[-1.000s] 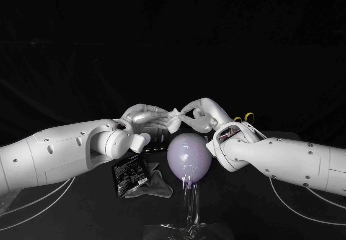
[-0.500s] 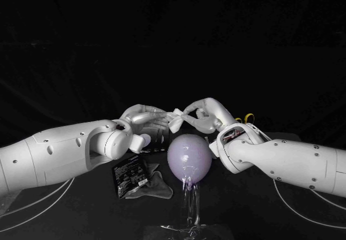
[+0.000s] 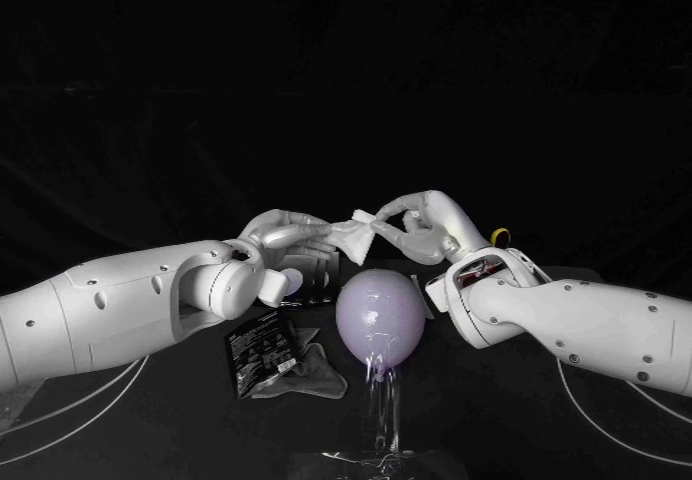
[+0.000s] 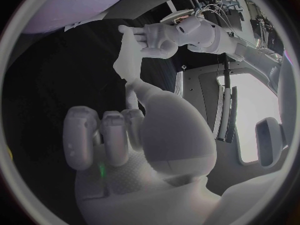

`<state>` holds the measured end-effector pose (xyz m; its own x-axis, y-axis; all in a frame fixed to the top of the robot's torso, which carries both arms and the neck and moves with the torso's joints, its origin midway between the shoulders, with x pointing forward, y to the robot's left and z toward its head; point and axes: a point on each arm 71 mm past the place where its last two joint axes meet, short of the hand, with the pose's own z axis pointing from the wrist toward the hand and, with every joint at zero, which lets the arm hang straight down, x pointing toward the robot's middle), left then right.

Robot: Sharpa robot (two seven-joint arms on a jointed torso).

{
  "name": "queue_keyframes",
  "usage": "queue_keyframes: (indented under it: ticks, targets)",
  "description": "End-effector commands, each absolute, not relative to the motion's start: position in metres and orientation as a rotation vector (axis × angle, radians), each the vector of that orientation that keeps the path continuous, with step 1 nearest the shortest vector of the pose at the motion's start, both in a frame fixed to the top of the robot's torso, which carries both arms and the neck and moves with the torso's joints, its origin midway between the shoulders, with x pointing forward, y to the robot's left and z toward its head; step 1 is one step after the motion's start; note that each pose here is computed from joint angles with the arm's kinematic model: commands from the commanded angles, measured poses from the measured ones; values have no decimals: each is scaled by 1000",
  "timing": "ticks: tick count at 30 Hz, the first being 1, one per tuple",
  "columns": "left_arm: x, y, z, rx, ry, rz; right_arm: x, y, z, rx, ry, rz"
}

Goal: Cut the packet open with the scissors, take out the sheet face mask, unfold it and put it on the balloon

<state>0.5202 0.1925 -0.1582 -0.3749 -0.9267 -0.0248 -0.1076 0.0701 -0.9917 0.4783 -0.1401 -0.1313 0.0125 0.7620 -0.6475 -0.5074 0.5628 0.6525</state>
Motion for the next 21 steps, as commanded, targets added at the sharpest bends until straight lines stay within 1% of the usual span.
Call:
queue_keyframes:
  ticks: [1, 12, 21]
  targets:
    - [520, 191, -157, -1055, 1594, -1396, 475, -141, -125, 257, 1109, 1064]
    - [519, 185, -158, -1077, 1616, -1413, 474, -137, -123, 261, 1097, 1100]
    - [515, 176, -156, -1038, 1657, -1520, 474, -133, -124, 262, 1111, 1110]
